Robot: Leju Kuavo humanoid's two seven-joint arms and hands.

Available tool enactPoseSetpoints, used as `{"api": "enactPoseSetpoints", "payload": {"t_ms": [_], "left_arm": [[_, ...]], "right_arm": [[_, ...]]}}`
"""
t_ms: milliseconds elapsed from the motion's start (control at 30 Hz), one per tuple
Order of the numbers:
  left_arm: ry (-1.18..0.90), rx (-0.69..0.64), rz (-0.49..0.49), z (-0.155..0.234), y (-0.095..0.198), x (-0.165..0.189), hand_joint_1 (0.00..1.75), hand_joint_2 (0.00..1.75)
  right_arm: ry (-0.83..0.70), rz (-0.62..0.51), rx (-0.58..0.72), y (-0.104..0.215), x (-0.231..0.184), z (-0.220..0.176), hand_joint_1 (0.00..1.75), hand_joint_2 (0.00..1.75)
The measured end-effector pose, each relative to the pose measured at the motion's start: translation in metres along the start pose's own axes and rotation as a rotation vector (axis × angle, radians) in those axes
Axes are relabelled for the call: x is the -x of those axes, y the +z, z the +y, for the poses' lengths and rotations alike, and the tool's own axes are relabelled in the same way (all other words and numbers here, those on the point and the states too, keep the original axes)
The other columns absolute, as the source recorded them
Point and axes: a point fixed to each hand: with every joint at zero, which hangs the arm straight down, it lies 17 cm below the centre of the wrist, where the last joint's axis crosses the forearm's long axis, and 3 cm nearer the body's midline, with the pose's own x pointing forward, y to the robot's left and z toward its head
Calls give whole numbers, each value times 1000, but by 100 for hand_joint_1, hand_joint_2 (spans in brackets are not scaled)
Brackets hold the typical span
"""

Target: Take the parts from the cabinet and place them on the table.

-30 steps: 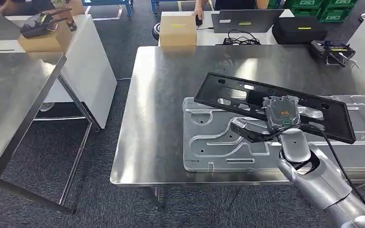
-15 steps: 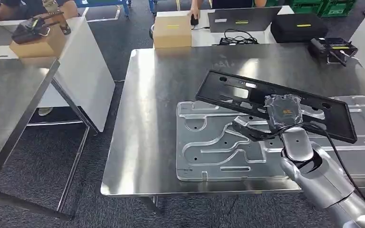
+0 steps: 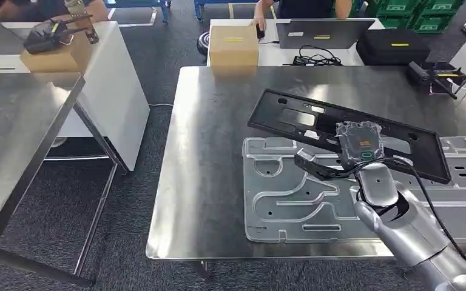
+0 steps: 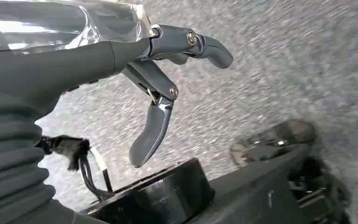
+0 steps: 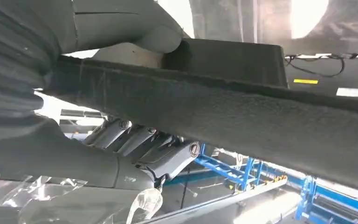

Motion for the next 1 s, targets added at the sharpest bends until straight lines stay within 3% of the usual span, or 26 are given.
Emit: {"api": "enactPoseSetpoints", "payload": {"t_ms": [67, 100, 1000], "left_arm": [[4, 2, -15, 0, 0, -3, 0, 175], [9, -2, -13, 2, 0, -4, 0, 175], [-8, -20, -4, 5, -1, -2, 0, 175]], "right_arm": [[1, 2, 1, 0, 1, 0, 175, 175], [4, 4, 1, 0, 3, 0, 0, 0], [2, 13, -10, 1, 6, 3, 0, 0]]}}
